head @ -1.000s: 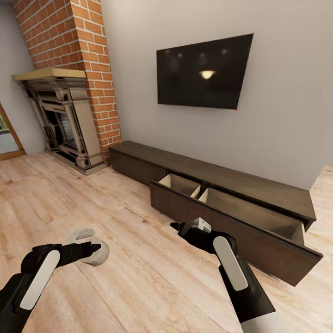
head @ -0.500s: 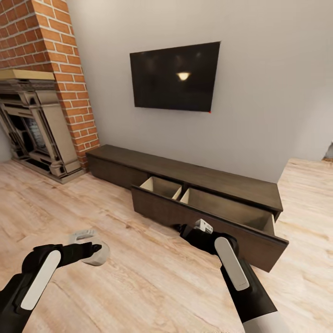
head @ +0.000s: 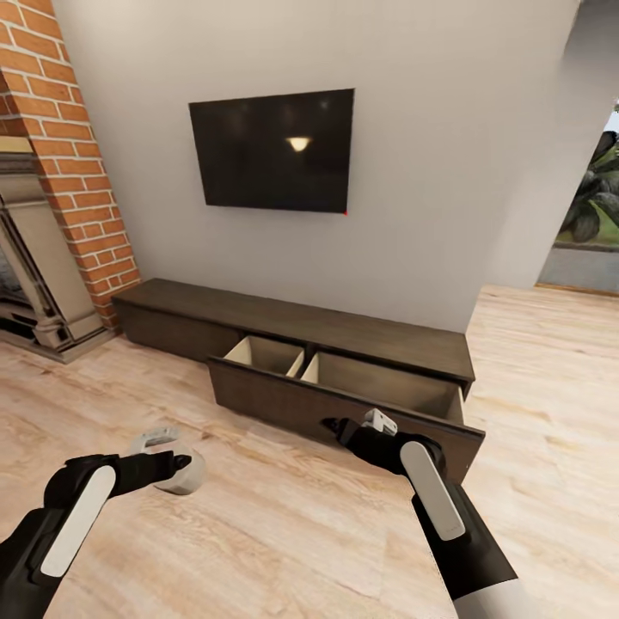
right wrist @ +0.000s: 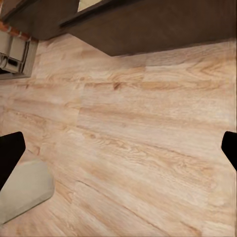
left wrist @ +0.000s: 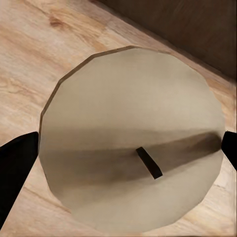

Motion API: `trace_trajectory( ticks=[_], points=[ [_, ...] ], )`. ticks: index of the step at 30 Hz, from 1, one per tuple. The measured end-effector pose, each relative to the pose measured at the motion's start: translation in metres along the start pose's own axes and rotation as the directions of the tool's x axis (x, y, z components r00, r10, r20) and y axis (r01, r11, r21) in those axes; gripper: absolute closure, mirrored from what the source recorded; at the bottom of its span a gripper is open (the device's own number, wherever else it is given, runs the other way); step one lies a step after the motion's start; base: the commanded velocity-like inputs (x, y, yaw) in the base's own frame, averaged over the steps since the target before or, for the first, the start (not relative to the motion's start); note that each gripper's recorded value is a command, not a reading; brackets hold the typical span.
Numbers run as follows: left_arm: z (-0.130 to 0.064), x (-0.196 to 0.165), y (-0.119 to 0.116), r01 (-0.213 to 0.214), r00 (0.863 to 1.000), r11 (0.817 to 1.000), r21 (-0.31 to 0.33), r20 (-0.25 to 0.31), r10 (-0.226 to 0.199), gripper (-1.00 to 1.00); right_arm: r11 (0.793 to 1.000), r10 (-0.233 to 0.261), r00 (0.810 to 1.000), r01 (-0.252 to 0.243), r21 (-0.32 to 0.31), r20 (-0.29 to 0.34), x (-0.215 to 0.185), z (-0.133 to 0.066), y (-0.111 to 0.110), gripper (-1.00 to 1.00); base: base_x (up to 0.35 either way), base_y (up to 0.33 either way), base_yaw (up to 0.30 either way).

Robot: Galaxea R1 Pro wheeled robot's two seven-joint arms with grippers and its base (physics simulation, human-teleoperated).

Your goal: Place each of the two pumpkins and all three candles from the living room inside a cabinet in the living room (use any cabinet), then make sure every cabinet is closed, and position the cauldron so it is next to a table in the living room.

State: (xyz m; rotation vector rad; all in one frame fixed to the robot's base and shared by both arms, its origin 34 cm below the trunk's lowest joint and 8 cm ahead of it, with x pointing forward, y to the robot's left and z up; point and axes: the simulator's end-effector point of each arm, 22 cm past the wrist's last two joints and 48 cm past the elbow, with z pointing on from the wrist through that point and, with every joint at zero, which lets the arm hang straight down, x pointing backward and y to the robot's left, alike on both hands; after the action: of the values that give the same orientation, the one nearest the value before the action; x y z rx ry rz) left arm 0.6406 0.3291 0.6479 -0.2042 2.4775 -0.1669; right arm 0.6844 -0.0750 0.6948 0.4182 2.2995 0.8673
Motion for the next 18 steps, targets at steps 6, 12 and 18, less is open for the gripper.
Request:
trace_trajectory(
  ticks=[6,12,18],
  points=[
    [-0.008,-0.008,-0.003,-0.004,1.000,1.000,0.001,-0.002,0.004,1.00,1.000,0.002,1.000,-0.002,0.005,-0.003,-0.006,-0.005,0.006,-1.00,0.000,0.000,-0.284],
    [-0.015,-0.014,-0.013,-0.008,1.000,1.000,0.012,-0.007,0.008,1.00,1.000,0.003,1.000,-0.003,0.006,-0.003,-0.013,-0.010,0.013,-1.00,0.000,0.000,-0.284],
    [-0.021,-0.020,-0.022,-0.011,1.000,1.000,0.017,-0.010,0.011,1.00,1.000,0.003,1.000,-0.003,0.006,-0.002,-0.020,-0.016,0.022,-1.00,0.000,0.000,-0.283]
  ],
)
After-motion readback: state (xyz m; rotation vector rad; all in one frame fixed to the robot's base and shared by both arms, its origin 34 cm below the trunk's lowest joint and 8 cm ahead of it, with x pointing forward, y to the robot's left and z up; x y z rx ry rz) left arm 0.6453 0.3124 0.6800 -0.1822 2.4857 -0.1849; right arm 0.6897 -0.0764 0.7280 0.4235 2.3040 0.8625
